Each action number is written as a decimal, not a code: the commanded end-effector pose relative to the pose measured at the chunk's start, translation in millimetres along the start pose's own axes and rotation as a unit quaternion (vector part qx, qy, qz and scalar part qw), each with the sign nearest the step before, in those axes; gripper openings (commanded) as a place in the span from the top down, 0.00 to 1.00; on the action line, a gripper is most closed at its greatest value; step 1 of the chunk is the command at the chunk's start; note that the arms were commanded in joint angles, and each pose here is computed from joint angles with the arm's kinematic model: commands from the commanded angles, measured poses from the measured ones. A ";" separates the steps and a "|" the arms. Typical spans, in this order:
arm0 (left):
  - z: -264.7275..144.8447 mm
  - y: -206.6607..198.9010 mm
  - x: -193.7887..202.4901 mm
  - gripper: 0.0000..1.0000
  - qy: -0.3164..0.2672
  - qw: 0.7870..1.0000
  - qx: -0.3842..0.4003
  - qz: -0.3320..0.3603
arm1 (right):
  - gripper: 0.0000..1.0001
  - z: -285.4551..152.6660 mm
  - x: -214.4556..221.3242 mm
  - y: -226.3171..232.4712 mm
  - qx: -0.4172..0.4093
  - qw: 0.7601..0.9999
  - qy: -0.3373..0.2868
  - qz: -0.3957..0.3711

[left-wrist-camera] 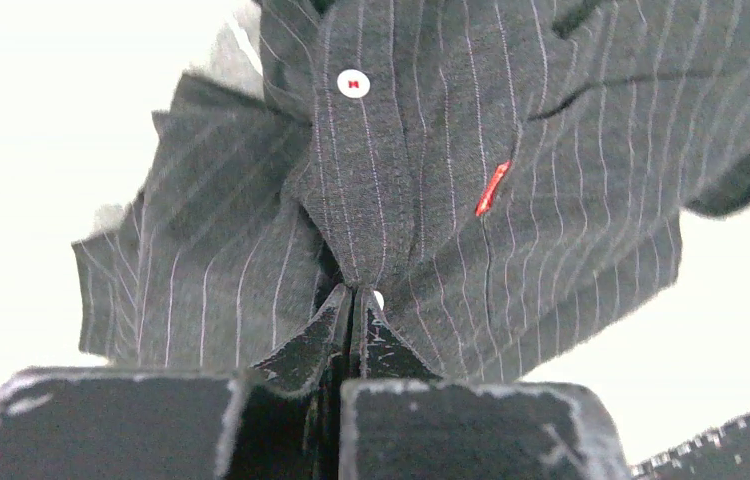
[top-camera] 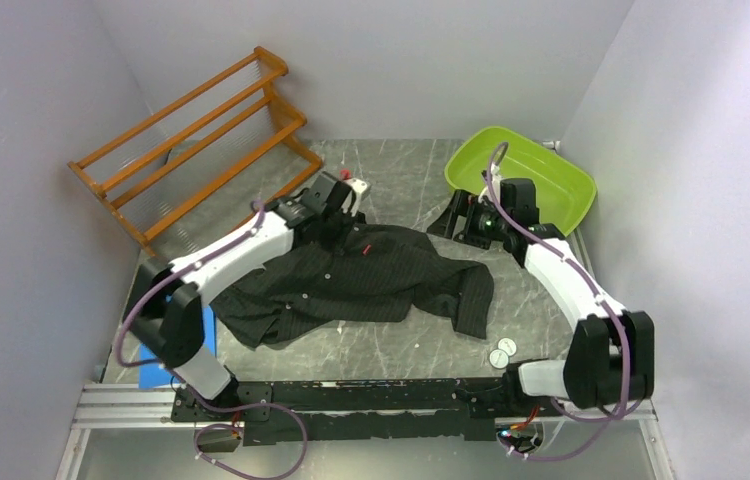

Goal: Pin the brooch onto the clothing
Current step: Flatten out the clothes at the center of the board.

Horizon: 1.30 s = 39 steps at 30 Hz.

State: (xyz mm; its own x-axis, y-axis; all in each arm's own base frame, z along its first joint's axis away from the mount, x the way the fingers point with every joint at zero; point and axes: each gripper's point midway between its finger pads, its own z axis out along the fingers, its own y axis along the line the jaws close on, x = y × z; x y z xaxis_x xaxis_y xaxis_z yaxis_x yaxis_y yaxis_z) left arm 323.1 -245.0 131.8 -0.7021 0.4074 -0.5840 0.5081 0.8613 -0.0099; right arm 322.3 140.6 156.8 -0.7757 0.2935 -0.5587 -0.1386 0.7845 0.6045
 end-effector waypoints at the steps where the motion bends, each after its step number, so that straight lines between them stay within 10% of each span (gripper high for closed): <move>1: -26.7 -13.4 34.1 0.97 0.001 0.999 0.034 -0.039 | 0.10 15.7 -29.8 34.8 -0.095 0.995 -0.009 -0.040; 16: -107.3 -43.6 153.9 0.97 0.081 0.964 0.109 -0.228 | 0.13 65.3 30.3 66.0 -0.160 0.979 0.107 -0.063; 39: -101.4 -37.0 138.5 0.97 0.059 0.972 0.089 -0.208 | 0.27 63.1 142.2 88.2 -0.207 0.944 0.258 -0.012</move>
State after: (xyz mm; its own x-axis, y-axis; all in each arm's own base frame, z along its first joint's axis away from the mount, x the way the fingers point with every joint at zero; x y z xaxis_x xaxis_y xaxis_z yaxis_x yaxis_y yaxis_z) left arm 143.6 -183.0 115.3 -0.9399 0.0845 -0.3309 0.2094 0.9080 -0.3628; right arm 234.6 271.3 80.1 -0.9638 -0.1071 -0.2444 -0.2632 0.5314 0.8052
